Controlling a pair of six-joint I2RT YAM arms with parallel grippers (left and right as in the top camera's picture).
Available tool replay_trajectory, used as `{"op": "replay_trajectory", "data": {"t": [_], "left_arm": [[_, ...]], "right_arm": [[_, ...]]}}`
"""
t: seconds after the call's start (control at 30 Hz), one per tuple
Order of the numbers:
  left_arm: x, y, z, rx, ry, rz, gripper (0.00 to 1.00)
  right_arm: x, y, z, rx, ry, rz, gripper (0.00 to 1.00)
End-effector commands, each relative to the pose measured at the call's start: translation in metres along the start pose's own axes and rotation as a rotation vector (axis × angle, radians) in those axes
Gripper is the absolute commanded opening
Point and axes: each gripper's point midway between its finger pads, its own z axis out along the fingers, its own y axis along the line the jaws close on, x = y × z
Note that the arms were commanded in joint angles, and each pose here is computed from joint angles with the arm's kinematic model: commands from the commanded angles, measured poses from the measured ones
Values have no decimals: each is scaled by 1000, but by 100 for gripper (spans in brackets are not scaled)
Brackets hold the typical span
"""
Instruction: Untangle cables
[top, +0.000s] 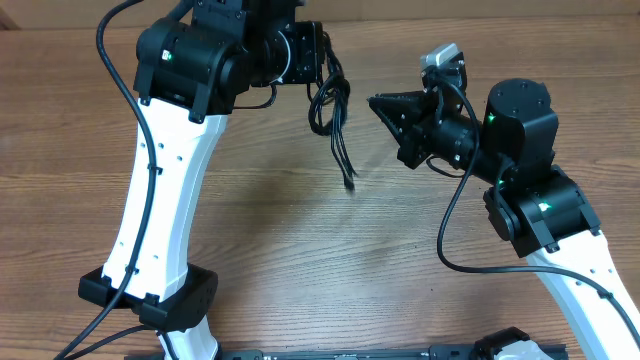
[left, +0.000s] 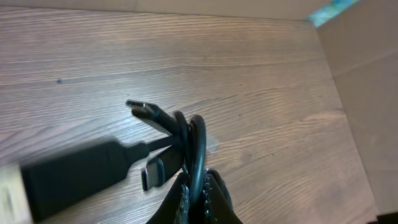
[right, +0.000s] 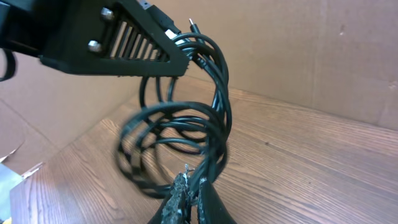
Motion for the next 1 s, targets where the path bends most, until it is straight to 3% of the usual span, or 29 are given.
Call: {"op": "replay_trajectory", "data": {"t": [0.0,0.13,0.3,0.4,0.5,0.6,0.97], "left_arm": [[-4,5,-7,-35,-27,-33,4],[4,-3,-7,15,10,62,4],[31,-47,-16,313,88,450,4],[52,-56,-23,421,127,647,4],[66,-51,-26,435,162,765,4],[68,-51,-26,440,170,770,4],[43,-64,-24,443,100,583,4]], "right_arm": [[-11,11,-7,-32,-32,-32,4],[-11,10,-7,-29,-32,-32,4],[-14,-3,-7,46,-45,-31,5],[-17,-9,-7,86,-59,-34,16],[-20,-10,-8,93,-70,-51,28],[-21,-10,-8,92,-74,-56,35],[-9,-11,-7,91,-29,-33,36]]}}
